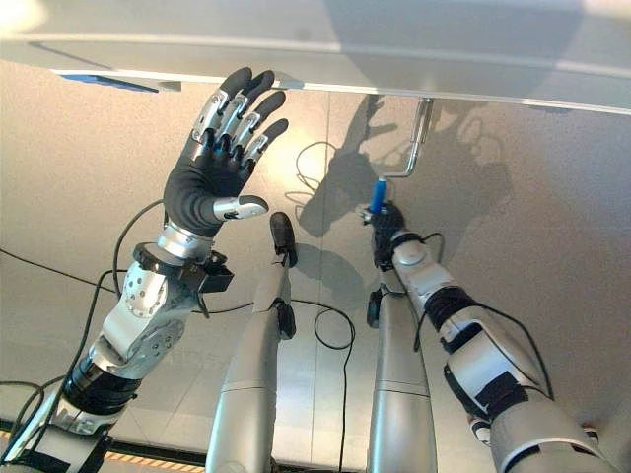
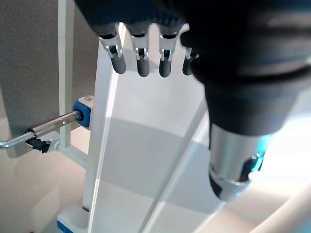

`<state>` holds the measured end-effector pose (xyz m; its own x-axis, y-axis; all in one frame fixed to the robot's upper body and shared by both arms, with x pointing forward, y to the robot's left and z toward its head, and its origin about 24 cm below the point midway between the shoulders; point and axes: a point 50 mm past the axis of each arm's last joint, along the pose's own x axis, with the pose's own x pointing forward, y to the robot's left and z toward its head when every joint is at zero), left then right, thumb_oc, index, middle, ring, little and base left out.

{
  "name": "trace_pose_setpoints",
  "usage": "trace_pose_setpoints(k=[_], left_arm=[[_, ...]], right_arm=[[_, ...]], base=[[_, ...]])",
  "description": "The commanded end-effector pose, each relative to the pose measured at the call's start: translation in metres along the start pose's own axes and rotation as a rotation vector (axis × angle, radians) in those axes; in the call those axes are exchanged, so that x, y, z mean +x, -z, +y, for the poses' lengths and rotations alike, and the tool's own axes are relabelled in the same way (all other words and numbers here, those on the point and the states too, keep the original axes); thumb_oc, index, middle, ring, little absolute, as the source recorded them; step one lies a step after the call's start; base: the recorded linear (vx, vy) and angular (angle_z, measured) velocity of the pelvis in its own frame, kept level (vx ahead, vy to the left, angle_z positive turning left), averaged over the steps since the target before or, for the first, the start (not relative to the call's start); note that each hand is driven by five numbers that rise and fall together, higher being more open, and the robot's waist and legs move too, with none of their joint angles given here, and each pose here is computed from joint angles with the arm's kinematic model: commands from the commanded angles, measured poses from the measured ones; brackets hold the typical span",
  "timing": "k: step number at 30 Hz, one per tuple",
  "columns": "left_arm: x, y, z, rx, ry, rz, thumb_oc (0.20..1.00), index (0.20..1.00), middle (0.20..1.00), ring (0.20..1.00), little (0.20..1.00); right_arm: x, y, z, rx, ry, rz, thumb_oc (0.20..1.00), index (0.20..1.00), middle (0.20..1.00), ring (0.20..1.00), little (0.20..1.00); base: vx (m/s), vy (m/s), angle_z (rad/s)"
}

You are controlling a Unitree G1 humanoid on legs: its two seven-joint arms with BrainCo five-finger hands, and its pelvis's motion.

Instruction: Raise the hospital bed

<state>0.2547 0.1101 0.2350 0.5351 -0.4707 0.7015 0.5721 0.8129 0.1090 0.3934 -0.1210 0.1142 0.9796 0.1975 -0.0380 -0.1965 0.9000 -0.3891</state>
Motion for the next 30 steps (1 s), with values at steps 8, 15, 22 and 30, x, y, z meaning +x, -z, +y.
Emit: trace_pose_setpoints(k=[8,15,22,30], left_arm=[[-0.007,-0.019,-0.017,-0.015,0.093,-0.102,1.000,1.000,1.000,1.000,1.000],[-0.009,-0.020,-0.013,0.020,0.072,-0.109,1.000,1.000,1.000,1.000,1.000],[-0.018,-0.024,-0.005,0.070,0.064,-0.088,1.000,1.000,1.000,1.000,1.000],[-0.036,-0.033,0.006,0.056,0.072,-0.052,1.000,1.000,1.000,1.000,1.000]], right_arm=[[-0.034,-0.084,0.149,-0.058,-0.613,-0.414,0.200,0.200,0.200,0.200,0.200],[-0.057,-0.124,0.112,0.284,-0.591,-0.632,0.200,0.200,0.200,0.200,0.200],[-0.090,-0.132,0.022,0.359,-0.364,-0.857,0.200,0.200,0.200,0.200,0.200],[-0.142,-0.107,-0.063,0.429,-0.085,-0.979,0.200,0.200,0.200,0.200,0.200]], base=[[0.00,0.000,0.00],[0.00,0.000,0.00],[0.00,-0.004,0.02],[0.00,-0.046,0.05]])
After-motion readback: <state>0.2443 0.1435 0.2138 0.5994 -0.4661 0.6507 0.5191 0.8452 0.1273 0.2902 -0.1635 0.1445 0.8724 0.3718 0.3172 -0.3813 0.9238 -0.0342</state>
